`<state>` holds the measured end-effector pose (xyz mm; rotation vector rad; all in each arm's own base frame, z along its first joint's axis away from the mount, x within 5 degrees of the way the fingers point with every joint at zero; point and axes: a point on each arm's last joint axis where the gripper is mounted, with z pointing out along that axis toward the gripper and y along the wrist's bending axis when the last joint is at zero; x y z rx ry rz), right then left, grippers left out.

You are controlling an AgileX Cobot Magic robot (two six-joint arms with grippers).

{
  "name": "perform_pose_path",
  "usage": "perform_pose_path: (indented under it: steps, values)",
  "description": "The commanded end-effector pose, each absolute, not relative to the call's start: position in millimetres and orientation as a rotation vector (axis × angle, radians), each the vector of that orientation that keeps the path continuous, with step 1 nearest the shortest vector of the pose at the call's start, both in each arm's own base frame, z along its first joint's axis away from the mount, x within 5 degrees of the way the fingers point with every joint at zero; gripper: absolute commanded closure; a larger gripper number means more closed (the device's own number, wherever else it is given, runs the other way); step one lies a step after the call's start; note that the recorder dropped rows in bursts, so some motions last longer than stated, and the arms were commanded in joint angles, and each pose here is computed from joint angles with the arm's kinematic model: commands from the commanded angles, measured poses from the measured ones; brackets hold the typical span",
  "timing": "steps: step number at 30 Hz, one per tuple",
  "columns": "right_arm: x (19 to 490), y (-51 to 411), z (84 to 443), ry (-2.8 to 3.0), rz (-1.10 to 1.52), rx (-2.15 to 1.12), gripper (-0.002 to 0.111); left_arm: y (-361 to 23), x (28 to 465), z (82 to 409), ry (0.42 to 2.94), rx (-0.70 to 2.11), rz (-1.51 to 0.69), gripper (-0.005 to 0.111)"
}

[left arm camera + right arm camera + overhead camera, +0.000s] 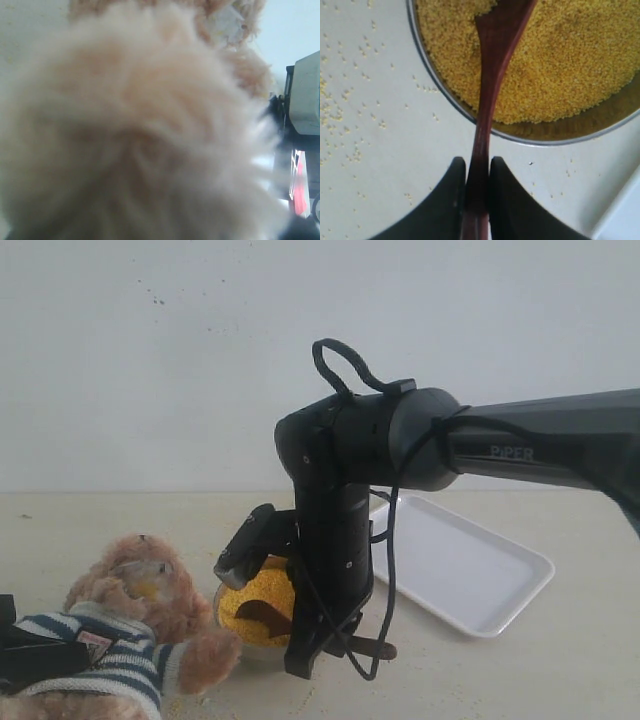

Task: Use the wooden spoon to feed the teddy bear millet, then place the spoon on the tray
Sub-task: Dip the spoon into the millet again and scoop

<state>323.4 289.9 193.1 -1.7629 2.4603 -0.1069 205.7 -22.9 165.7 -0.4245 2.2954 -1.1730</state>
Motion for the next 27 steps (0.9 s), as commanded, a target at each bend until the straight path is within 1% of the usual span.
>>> perform_pose_path:
  steps: [1,6,12,19,27]
  values:
    - [326,287,196,2.463,-0.113,-1.739,0.109,-24,206,167,2.278,-0.421,-1.201,0.103]
    - [334,278,196,2.508,-0.078,-1.688,0.109,-24,206,167,2.278,-0.421,-1.201,0.103]
    - [340,270,196,2.571,0.047,-1.615,0.109,-24,206,167,2.276,-0.423,-1.201,0.103]
    - [343,266,196,2.578,0.046,-1.601,0.109,-24,206,167,2.274,-0.412,-1.196,0.103]
    - [343,266,205,2.546,0.038,-1.587,0.109,-24,206,167,2.272,-0.415,-1.197,0.103]
